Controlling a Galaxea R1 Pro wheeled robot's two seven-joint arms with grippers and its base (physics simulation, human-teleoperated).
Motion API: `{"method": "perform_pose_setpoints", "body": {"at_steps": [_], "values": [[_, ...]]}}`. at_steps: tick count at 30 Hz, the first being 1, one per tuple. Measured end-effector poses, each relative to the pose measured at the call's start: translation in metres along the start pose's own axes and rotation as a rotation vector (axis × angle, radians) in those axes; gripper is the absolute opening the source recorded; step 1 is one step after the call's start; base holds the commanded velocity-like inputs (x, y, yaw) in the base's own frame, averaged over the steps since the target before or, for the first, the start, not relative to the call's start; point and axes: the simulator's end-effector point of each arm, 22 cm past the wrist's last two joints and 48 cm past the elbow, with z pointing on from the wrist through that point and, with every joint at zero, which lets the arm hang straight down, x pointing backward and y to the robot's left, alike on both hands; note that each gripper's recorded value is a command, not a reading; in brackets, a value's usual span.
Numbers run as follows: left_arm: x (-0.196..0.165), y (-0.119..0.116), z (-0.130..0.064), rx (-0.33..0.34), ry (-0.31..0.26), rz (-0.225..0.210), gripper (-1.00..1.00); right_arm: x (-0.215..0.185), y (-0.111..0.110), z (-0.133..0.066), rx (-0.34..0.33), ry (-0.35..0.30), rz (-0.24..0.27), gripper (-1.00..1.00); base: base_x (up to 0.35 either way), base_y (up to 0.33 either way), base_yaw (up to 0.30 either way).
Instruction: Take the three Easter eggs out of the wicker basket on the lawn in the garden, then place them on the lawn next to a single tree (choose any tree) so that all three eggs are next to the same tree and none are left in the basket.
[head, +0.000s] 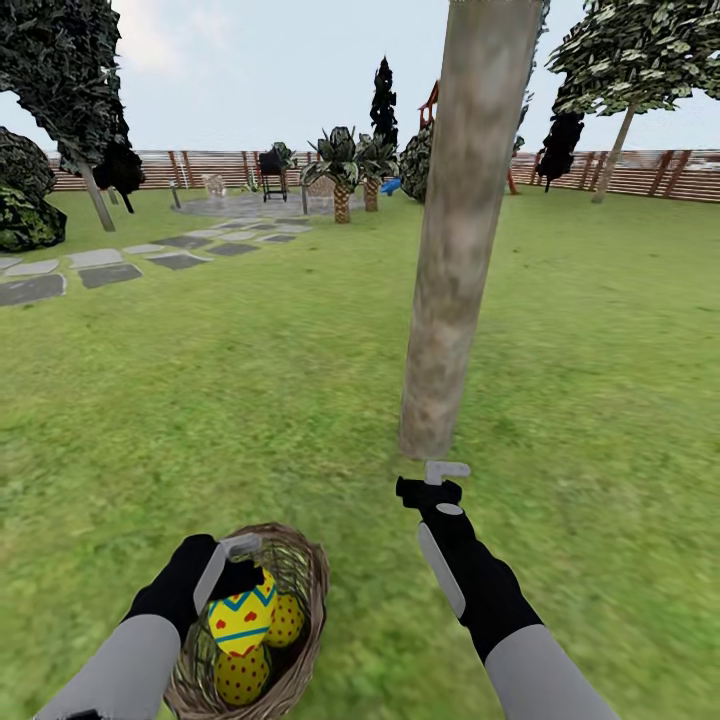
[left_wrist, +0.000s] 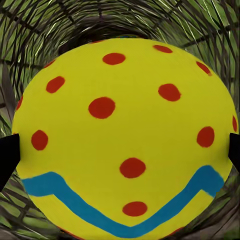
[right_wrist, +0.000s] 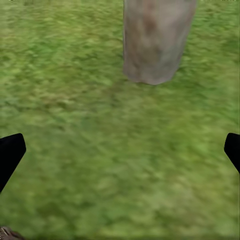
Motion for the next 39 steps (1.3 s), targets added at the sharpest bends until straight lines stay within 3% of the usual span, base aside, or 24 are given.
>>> {"method": "perform_pose_setpoints", "body": {"at_steps": [20, 39], "values": [[0.0, -0.006, -0.037, 0.004, 0.066, 0.006, -1.0, -0.036, 0.001, -0.018, -0.001, 0.0, -0.001, 1.0, 0.0, 0.0, 0.0], [-0.01, -0.011, -0.071, 0.007, 0.071, 0.006, -1.0, -0.067, 0.002, -0.036, 0.0, 0.001, -0.001, 1.0, 0.0, 0.0, 0.0]]}}
